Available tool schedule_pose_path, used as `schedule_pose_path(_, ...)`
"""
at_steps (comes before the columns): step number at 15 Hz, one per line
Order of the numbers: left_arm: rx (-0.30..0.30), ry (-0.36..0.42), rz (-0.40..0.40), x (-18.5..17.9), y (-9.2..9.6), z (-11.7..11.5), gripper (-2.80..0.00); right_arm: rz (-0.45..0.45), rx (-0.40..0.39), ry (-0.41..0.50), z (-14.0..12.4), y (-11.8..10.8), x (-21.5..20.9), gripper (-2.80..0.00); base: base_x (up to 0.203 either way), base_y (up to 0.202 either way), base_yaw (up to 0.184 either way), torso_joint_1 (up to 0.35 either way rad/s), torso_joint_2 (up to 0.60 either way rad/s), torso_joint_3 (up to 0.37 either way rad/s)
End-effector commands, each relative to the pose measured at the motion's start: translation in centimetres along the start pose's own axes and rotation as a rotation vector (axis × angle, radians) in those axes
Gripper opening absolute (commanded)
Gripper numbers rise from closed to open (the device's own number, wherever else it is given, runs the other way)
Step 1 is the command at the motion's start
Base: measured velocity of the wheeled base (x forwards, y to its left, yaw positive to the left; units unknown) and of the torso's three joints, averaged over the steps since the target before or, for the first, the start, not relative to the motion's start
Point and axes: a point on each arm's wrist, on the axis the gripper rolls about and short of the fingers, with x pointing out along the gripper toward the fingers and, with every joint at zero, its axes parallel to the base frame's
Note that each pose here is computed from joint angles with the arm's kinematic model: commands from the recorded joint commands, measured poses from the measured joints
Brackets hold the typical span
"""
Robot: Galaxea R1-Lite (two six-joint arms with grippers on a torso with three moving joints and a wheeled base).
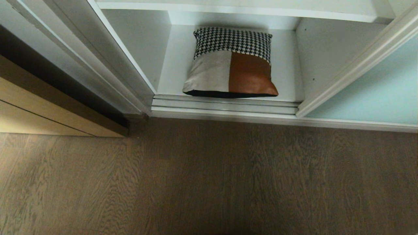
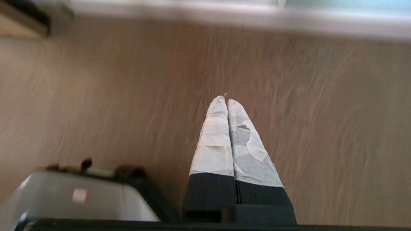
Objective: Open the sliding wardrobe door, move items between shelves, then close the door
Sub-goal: Open the door, then place the pillow on the higher shelf
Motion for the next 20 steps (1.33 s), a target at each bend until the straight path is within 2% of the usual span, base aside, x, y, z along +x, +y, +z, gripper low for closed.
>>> schedule_pose_path(1,0.0,0.001,0.0,0.0,0.0,0.0,-2.8,-0.033,0.004,0.056,-0.9,0.0,-0.2,-2.8,0.0,0.0,0.0,0.0,0.0,0.0)
schedule_pose_path(2,-0.001,0.001,0.0,0.0,0.0,0.0,-2.8,-0.053,-0.003,0.051,-1.2,0.0,-0.5,-2.8,0.0,0.0,0.0,0.0,0.0,0.0)
schedule_pose_path(5,0.0,0.0,0.0,0.0,0.0,0.0,-2.8,-0.036,-0.023,-0.045,-2.1,0.3,-2.6,-2.8,0.0,0.0,0.0,0.0,0.0,0.0)
schedule_pose_path(7,0.0,0.001,-0.001,0.0,0.0,0.0,-2.8,-0.191,-0.022,-0.043,-2.9,-0.1,-2.7,-2.8,0.0,0.0,0.0,0.0,0.0,0.0)
schedule_pose_path(10,0.0,0.0,0.0,0.0,0.0,0.0,-2.8,-0.185,-0.034,-0.029,-3.1,-0.1,-2.6,-2.8,0.0,0.0,0.0,0.0,0.0,0.0)
schedule_pose_path(12,0.0,0.002,-0.001,0.0,0.0,0.0,-2.8,-0.176,-0.146,0.015,-3.4,-0.1,-2.6,-2.8,0.0,0.0,0.0,0.0,0.0,0.0)
schedule_pose_path(13,0.0,0.001,0.0,0.0,0.0,0.0,-2.8,-0.167,-0.166,0.019,-3.5,-0.1,-2.6,-2.8,0.0,0.0,0.0,0.0,0.0,0.0)
schedule_pose_path(16,0.0,0.002,0.0,0.0,0.0,0.0,-2.8,-0.177,-0.083,0.007,-3.4,-0.1,-2.6,-2.8,0.0,0.0,0.0,0.0,0.0,0.0)
schedule_pose_path(20,0.0,0.001,-0.001,0.0,0.0,0.0,-2.8,-0.177,-0.081,0.006,-3.4,-0.1,-2.6,-2.8,0.0,0.0,0.0,0.0,0.0,0.0)
